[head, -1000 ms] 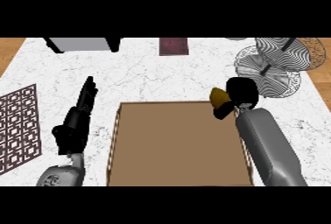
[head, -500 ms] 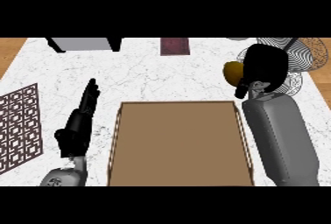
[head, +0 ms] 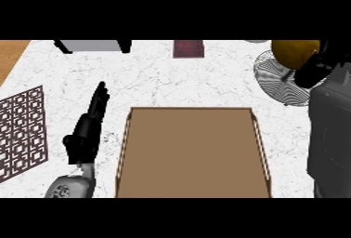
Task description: Pick the lemon from the tray and place it in the tiered basket
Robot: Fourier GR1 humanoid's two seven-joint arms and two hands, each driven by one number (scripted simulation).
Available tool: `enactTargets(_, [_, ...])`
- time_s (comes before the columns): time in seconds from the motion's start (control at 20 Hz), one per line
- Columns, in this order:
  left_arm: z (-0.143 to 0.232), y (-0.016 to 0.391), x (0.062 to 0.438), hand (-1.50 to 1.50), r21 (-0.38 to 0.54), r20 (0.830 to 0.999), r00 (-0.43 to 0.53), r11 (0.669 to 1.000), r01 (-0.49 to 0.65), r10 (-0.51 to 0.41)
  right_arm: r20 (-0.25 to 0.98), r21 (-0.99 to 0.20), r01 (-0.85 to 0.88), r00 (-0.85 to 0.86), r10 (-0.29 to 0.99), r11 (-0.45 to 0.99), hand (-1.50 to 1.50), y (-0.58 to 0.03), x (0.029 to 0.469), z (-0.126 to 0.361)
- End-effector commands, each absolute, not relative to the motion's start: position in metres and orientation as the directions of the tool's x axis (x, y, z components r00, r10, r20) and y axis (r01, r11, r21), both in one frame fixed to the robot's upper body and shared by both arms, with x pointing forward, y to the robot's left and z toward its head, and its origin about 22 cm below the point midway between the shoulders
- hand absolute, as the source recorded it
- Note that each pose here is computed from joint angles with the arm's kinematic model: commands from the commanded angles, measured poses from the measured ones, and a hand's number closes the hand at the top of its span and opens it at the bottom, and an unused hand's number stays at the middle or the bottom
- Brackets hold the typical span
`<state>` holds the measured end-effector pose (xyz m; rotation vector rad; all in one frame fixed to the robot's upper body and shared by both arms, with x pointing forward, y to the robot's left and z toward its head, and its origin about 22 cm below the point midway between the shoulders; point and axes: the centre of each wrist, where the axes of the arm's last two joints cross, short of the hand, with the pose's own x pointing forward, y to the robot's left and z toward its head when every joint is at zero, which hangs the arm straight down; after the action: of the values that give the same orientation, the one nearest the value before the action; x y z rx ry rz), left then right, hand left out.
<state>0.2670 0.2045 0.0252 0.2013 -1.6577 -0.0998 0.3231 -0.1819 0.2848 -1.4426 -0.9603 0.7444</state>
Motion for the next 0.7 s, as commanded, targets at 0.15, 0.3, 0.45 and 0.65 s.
enactTargets(0.15, [0.028, 0.203, 0.272, 0.00, 0.185, 0.977, -0.093, 0.980, -0.070, -0.191, 0.349, -0.933, 0.252, 0.475, 0.808, 0.255, 1.50, -0.204, 0.333, 0.313])
enactTargets(0.3, [0.018, 0.186, 0.263, 0.00, 0.193, 0.974, -0.109, 0.979, -0.066, -0.200, 0.275, -0.960, 0.191, 0.490, 0.827, 0.206, 1.50, -0.219, 0.356, 0.323])
enactTargets(0.45, [0.056, 0.200, 0.273, 0.00, 0.180, 0.978, -0.095, 0.983, -0.042, -0.184, 0.288, -0.954, 0.230, 0.517, 0.806, 0.194, 1.50, -0.233, 0.378, 0.315])
enactTargets(0.65, [0.037, 0.198, 0.268, 0.00, 0.189, 0.976, -0.100, 0.980, -0.062, -0.195, 0.231, -0.964, 0.241, 0.541, 0.808, 0.114, 1.50, -0.239, 0.387, 0.300])
